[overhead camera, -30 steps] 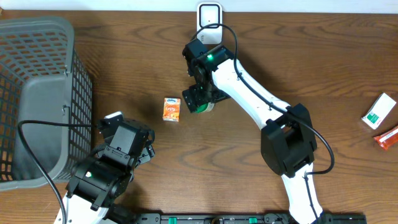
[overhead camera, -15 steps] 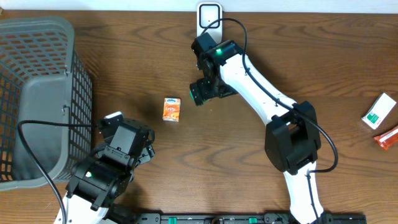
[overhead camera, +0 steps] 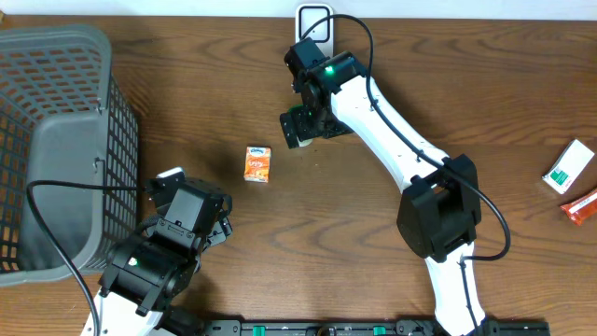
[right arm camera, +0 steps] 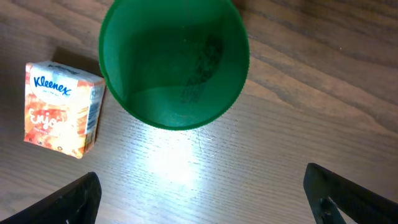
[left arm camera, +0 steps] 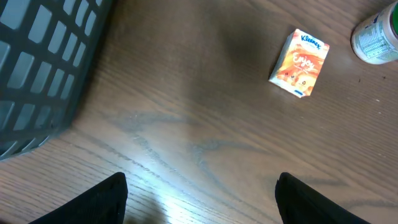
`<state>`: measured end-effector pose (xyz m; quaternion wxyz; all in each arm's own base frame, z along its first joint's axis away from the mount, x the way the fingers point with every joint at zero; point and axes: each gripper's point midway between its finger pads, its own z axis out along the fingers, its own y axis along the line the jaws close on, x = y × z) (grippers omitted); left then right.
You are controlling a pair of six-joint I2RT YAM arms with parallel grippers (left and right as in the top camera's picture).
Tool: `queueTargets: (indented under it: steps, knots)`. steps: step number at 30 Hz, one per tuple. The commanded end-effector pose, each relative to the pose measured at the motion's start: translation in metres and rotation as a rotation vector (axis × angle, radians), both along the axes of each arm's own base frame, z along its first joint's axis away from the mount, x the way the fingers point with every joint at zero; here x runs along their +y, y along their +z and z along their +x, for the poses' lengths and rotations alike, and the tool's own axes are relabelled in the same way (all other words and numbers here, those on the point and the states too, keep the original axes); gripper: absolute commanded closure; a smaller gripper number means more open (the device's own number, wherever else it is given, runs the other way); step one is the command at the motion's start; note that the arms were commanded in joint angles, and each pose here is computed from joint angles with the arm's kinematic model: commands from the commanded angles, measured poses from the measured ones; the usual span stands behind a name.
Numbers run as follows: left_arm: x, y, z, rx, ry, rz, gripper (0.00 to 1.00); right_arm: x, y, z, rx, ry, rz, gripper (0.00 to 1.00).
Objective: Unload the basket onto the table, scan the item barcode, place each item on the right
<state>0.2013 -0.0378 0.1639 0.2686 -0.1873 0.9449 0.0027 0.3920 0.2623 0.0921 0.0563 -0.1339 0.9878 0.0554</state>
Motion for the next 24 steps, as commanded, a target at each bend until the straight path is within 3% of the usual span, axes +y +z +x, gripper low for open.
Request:
queueTargets:
  steps: [1,3,11,17,24]
  knots:
    - [0.002,0.000,0.000,-0.001,-0.001,0.015,0.23,0.001,-0.005,0.007,0.003,-0.044,0.009,0.01]
    - [0.002,0.000,0.000,-0.001,-0.001,0.015,0.23,0.001,-0.005,0.010,-0.009,-0.070,0.009,0.01]
    - [0.002,0.000,0.000,-0.002,-0.001,0.015,0.23,-0.001,-0.004,0.017,-0.005,-0.570,0.036,0.01]
    - [0.002,0.000,0.000,-0.001,-0.001,0.015,0.23,0.028,-0.001,0.021,-0.037,-0.686,0.122,0.01]
    - [0.002,0.000,0.000,-0.001,-0.001,0.015,0.23,0.030,-0.022,0.019,-0.003,-0.876,0.108,0.02]
